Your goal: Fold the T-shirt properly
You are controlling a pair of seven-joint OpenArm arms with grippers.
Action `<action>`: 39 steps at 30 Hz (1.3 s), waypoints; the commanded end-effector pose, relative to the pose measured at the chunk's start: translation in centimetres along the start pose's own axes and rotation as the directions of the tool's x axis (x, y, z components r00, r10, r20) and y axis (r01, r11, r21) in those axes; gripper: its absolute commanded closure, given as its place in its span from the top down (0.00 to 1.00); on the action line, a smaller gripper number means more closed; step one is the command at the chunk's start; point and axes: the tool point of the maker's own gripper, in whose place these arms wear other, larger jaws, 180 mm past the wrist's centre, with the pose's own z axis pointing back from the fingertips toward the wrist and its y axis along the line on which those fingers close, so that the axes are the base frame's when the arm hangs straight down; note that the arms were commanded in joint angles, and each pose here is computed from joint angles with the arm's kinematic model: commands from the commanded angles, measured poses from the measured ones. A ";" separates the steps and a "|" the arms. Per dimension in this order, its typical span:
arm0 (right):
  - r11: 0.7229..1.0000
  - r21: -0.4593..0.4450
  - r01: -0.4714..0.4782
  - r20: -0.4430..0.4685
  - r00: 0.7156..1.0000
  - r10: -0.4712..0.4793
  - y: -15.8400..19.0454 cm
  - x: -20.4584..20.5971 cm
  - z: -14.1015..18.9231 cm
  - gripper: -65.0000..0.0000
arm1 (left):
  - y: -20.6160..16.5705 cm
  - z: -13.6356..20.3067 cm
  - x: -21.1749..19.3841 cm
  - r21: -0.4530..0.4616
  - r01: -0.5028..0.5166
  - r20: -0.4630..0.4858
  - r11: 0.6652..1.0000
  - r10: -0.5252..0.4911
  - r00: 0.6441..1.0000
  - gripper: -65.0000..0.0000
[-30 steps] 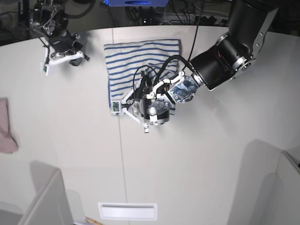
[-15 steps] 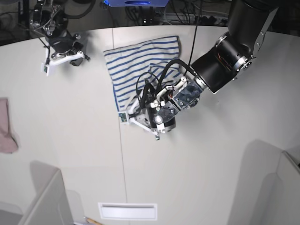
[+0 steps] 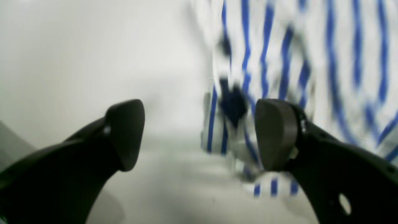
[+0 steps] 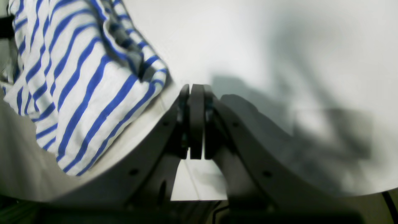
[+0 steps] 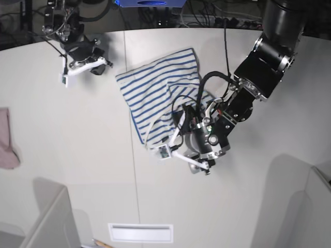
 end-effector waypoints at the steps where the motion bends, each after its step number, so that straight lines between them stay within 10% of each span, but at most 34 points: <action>1: 1.000 0.019 -0.016 0.032 0.999 0.016 0.5 0.9 0.2 0.00 | 1.3 1.4 1.3 0.045 0.016 0.053 0.999 -0.019 0.998 0.76; 8: 1.000 0.021 -0.014 0.035 0.999 0.013 0.6 1.0 0.1 0.00 | 0.5 2.3 -5.0 0.044 0.143 -0.053 0.989 -0.141 0.989 0.00; 11: 1.000 0.022 -0.013 0.035 0.999 0.012 0.7 1.0 0.1 0.00 | -0.1 2.0 -7.3 0.019 0.155 -0.101 0.988 -0.152 0.983 0.00; 18: 1.000 0.022 -0.011 0.033 0.999 0.010 0.7 0.9 0.1 0.00 | -1.8 1.6 -10.2 -0.021 0.089 -0.131 0.996 -0.091 0.987 0.58; 39: 1.000 0.022 -0.010 0.030 1.000 0.010 0.7 0.8 0.1 0.00 | -5.6 -0.6 -9.1 -0.318 -0.173 -0.017 0.932 0.177 0.984 0.47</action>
